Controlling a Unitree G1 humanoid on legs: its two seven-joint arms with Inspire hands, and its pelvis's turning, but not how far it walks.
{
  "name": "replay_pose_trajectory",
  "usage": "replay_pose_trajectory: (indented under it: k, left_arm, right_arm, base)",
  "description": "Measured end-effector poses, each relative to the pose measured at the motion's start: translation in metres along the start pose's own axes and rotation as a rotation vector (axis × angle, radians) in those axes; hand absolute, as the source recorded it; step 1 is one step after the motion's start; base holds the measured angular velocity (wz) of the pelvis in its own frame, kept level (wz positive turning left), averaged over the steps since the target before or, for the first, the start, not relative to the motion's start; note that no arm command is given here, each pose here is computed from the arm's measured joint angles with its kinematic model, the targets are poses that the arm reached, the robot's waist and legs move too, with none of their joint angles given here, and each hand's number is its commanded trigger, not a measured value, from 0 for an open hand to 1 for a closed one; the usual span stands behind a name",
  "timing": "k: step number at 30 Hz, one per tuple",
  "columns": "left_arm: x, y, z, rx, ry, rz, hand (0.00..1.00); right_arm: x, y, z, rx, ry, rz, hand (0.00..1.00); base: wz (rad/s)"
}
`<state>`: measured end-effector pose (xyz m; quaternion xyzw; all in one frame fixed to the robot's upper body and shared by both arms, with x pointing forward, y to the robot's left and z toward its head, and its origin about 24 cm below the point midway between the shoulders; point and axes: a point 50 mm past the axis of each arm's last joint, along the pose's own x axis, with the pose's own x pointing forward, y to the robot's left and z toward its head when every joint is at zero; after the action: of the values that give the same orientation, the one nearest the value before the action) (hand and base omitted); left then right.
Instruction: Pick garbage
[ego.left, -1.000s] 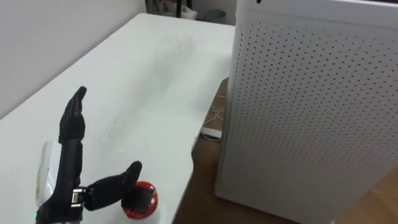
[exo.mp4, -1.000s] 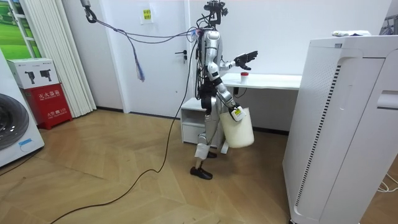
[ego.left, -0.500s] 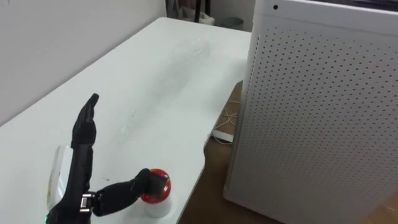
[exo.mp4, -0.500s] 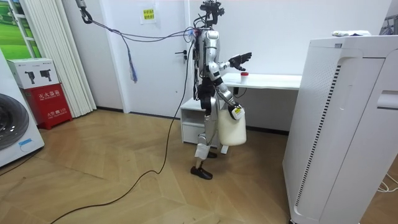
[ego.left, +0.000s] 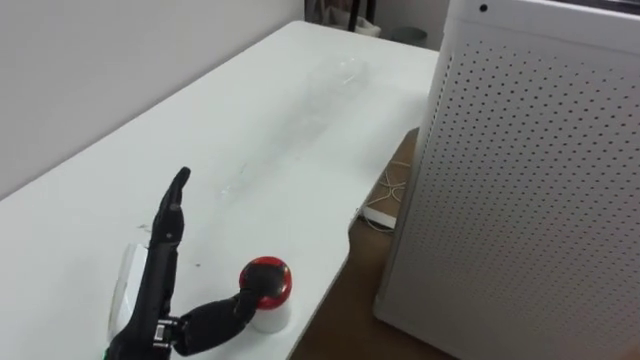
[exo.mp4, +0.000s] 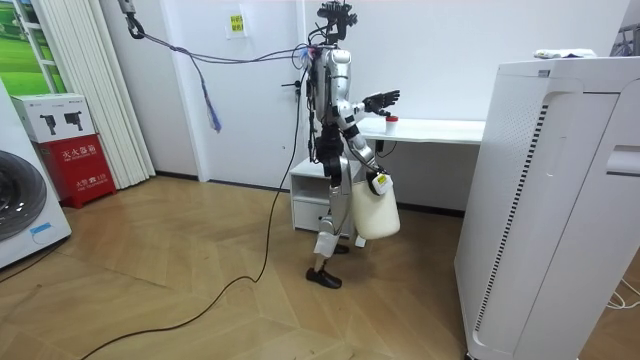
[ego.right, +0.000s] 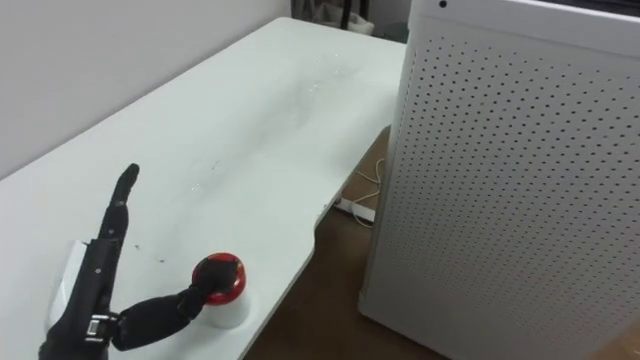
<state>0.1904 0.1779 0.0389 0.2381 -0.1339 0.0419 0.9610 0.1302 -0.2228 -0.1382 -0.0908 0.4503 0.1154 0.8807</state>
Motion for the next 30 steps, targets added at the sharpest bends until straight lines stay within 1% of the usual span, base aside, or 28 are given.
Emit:
replay_pose_trajectory:
  k: [2,9,13,19,24,30]
  left_arm:
    - [0.0,-0.002,0.0,-0.028,0.006,-0.022,0.0]
    - [-0.001,-0.007,-0.001,-0.031,0.011,-0.072,0.0]
    - [-0.002,-0.014,0.001,-0.047,0.004,-0.107,0.0]
    - [0.0,-0.014,0.0,-0.038,0.002,-0.13,0.0]
    - [-0.002,-0.016,-0.003,-0.068,0.025,-0.135,0.0]
    - [-0.003,-0.019,-0.004,-0.073,0.029,-0.144,0.0]
  right_arm:
    - [0.0,0.0,0.0,0.0,-0.001,0.004,1.0]
    - [0.0,0.0,0.001,-0.001,-0.002,0.009,1.0]
    - [0.0,0.0,0.001,-0.002,-0.005,0.011,1.0]
    - [0.001,0.004,0.003,0.003,-0.011,0.017,1.0]
    - [0.001,0.003,0.002,0.005,-0.009,0.003,1.0]
    - [-0.001,0.002,-0.002,0.005,0.0,0.0,1.0]
  base:
    - [-0.05]
    - [0.12]
    - [0.12]
    - [0.04]
    - [0.03]
    - [-0.01]
